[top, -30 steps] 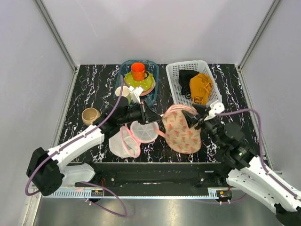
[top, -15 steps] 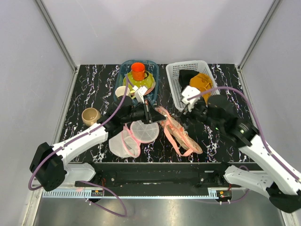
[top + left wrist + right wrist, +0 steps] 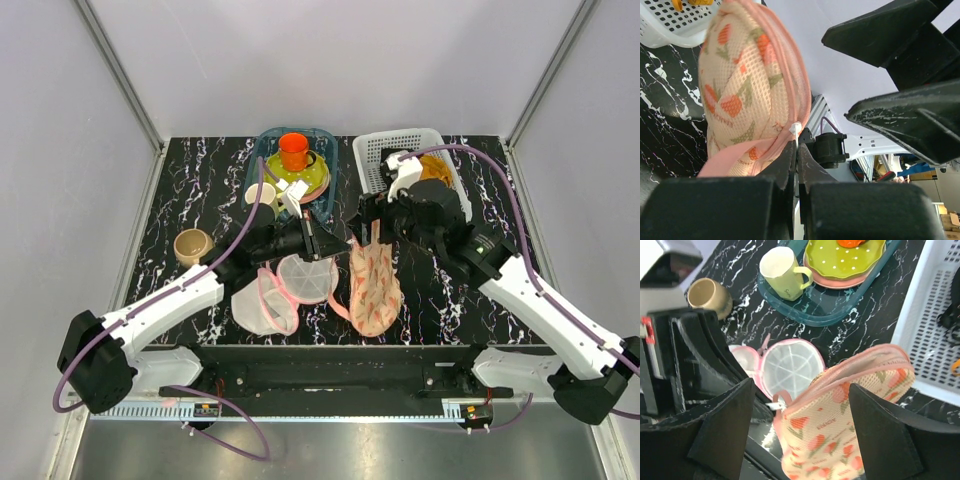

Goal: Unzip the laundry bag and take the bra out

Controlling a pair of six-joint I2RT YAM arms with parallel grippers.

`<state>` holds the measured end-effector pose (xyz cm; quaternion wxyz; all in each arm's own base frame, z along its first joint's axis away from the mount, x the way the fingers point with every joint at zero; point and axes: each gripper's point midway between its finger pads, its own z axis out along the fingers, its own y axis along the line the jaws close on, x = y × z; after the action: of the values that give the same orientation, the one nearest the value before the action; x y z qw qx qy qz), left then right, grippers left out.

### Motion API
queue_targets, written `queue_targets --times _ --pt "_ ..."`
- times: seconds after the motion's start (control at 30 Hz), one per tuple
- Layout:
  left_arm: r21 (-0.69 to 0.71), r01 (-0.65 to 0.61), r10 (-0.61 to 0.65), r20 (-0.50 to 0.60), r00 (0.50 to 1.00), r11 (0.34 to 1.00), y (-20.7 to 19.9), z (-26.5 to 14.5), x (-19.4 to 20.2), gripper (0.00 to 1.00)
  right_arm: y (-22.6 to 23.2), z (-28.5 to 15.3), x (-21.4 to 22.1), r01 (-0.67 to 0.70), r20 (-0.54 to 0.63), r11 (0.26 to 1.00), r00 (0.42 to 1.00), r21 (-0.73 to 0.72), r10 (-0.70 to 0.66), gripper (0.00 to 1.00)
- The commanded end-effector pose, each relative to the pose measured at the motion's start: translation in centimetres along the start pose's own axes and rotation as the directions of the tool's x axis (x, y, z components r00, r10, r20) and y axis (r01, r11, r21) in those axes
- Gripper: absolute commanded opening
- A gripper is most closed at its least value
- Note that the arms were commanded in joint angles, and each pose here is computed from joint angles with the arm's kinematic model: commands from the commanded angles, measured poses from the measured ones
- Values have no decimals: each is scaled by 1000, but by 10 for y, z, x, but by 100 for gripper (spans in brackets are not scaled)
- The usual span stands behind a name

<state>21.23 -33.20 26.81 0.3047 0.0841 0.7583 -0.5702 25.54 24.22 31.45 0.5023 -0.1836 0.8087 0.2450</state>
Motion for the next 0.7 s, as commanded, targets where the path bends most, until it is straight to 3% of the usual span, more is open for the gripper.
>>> queue_targets --times 0.0,0.27,0.43,0.53,0.63,0.67 --pt "64 -58 52 81 995 996 -26 -5 -21 0 8 12 -29 -248 73 969 967 22 246 83" --pt "60 -77 71 94 993 995 -27 -10 -22 0 -10 28 -9 -373 81 917 928 142 365 88" --pt "56 -79 74 86 994 995 -24 -7 -21 0 -3 42 10 -383 15 916 923 122 384 85" --pt "57 -82 77 87 993 995 -25 -7 -22 0 1 46 15 -384 -5 917 922 109 386 74" --pt "52 -86 81 84 993 995 -25 -6 -22 0 -1 47 15 -384 -2 916 922 116 387 56" --pt "48 -86 82 87 993 995 -25 -7 -23 0 -2 46 14 -382 5 917 923 118 384 44"
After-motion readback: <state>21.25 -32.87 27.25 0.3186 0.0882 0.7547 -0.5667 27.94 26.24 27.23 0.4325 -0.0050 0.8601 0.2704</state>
